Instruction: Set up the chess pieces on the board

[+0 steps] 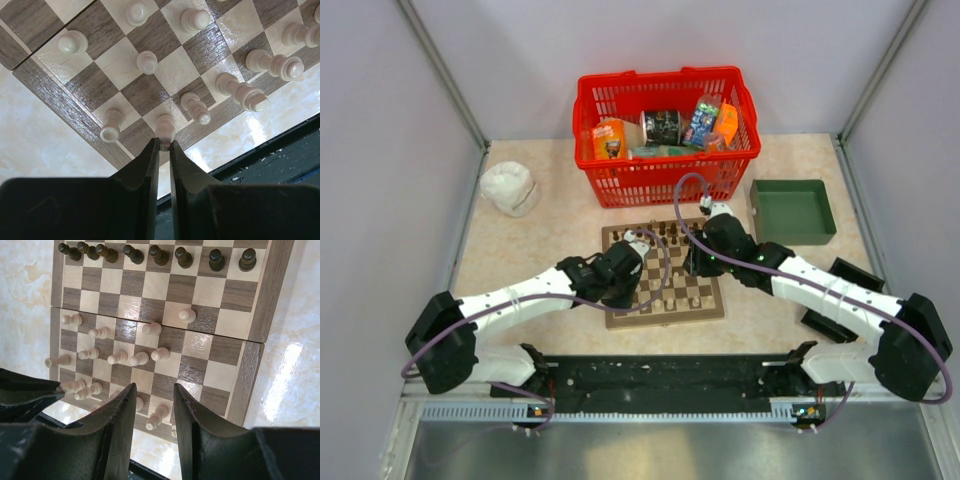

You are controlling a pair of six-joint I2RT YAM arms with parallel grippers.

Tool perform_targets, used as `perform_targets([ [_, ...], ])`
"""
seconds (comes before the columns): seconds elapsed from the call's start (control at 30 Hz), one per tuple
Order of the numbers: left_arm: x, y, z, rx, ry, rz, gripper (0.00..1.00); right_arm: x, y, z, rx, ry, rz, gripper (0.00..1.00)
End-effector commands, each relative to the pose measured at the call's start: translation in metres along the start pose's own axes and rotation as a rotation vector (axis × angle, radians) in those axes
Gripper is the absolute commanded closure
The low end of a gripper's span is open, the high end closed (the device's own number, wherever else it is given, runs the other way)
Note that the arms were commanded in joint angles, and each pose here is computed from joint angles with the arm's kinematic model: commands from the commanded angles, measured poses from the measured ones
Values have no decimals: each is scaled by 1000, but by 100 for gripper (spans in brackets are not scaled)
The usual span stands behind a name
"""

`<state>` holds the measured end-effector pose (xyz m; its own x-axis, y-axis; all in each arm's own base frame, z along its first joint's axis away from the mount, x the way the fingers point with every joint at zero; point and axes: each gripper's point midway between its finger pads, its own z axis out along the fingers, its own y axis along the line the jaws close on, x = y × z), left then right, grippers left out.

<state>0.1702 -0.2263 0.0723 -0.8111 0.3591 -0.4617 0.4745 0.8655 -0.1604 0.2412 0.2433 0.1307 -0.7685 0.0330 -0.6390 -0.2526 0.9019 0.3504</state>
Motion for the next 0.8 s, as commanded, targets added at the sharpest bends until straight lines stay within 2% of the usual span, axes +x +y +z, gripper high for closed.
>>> perform_targets([
  [0.0,-15,-9,-10,41,-48,-15,82,-12,5,2,-25,-38,14,64],
  [0.23,-10,-6,-6,21,-27,-12,77,-11,6,2,-26,-37,13,64],
  [0.4,-13,-3,-6,4,-44,-18,67,-11,4,2,-21,-38,12,64],
  [0.47,-18,-7,-8,25,-65,-19,61,-10,5,2,-23,-37,13,64],
  [0.63,-37,-9,-20,31,-158,-27,58,-10,4,2,-20,-37,13,64],
  [0.73,-50,5,-31,-43,-230,-47,44,-10,4,2,-22,-36,13,64],
  [0.77,-52,10,-34,-66,-249,-49,43,-10,5,2,-25,-34,12,64],
])
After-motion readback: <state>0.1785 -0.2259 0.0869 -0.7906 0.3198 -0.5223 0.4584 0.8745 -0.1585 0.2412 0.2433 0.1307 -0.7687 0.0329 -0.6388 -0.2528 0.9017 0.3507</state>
